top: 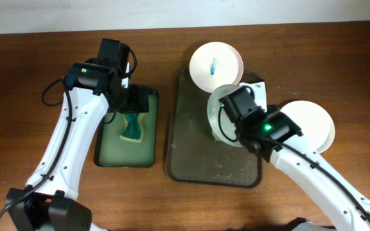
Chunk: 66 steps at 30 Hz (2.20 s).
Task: Clean dirty plates on tray and stack at the side
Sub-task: 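Lift the cleaned plate with the right gripper and stack it on the side plate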
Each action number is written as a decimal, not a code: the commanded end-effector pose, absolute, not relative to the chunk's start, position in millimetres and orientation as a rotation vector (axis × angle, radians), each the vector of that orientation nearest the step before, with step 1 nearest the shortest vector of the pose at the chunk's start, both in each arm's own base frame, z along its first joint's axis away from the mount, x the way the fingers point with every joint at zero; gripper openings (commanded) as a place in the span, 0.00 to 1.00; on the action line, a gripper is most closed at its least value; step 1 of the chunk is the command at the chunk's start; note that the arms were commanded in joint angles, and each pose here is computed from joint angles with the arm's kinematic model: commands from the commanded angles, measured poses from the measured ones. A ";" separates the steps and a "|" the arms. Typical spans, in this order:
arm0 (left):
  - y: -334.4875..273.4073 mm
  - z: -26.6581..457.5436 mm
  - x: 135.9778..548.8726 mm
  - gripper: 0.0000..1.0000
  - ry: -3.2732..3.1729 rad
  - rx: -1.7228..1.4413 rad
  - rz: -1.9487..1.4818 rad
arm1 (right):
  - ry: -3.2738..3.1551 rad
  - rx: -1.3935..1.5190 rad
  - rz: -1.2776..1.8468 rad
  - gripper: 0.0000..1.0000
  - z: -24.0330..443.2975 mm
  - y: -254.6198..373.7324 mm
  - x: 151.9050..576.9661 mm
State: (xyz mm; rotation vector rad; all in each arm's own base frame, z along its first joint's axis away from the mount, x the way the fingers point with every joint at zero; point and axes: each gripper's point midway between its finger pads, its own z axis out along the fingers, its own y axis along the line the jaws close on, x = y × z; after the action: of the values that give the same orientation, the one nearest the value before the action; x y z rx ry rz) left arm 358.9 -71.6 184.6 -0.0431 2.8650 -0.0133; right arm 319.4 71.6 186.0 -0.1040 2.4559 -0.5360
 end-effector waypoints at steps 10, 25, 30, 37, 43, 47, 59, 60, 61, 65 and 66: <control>-72.7 188.8 359.2 1.00 2.855 -0.031 -0.026 | 2.351 -0.121 -0.744 0.04 209.9 56.0 309.3; -72.7 188.8 359.2 0.99 2.855 -0.031 -0.026 | 2.112 -0.257 -0.899 0.04 245.6 84.7 305.9; -72.7 188.8 359.2 1.00 2.855 -0.031 -0.026 | 2.101 -0.254 -0.911 0.04 247.6 83.9 305.9; -72.7 188.8 359.2 1.00 2.855 -0.031 -0.026 | 2.104 -0.259 -0.917 0.04 247.2 83.2 305.2; -72.7 188.8 359.2 1.00 2.855 -0.031 -0.026 | 2.103 -0.257 -0.914 0.04 247.3 83.6 305.5; -72.7 188.8 359.2 1.00 2.855 -0.031 -0.026 | 2.103 -0.256 -0.913 0.04 247.4 83.6 305.6; -72.7 188.8 359.3 0.99 2.855 -0.031 -0.026 | 2.103 -0.256 -0.913 0.04 247.4 83.6 305.6; -72.7 188.8 359.3 0.99 2.855 -0.031 -0.026 | 2.102 -0.253 -0.909 0.04 247.6 84.1 306.0; -72.7 188.8 359.2 0.99 2.855 -0.031 -0.026 | 2.101 -0.251 -0.908 0.04 247.7 84.3 306.2; -72.7 188.8 359.2 0.99 2.855 -0.031 -0.026 | 2.100 -0.251 -0.907 0.04 247.8 84.3 306.3; -72.7 188.8 359.2 0.99 2.855 -0.031 -0.026 | 2.100 -0.251 -0.907 0.04 247.8 84.3 306.3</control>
State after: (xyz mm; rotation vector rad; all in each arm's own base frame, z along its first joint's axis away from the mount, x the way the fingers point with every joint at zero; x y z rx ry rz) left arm 358.8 -71.6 184.6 -0.0431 2.8654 -0.0131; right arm 307.2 86.0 233.9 -0.2878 2.1427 -0.9116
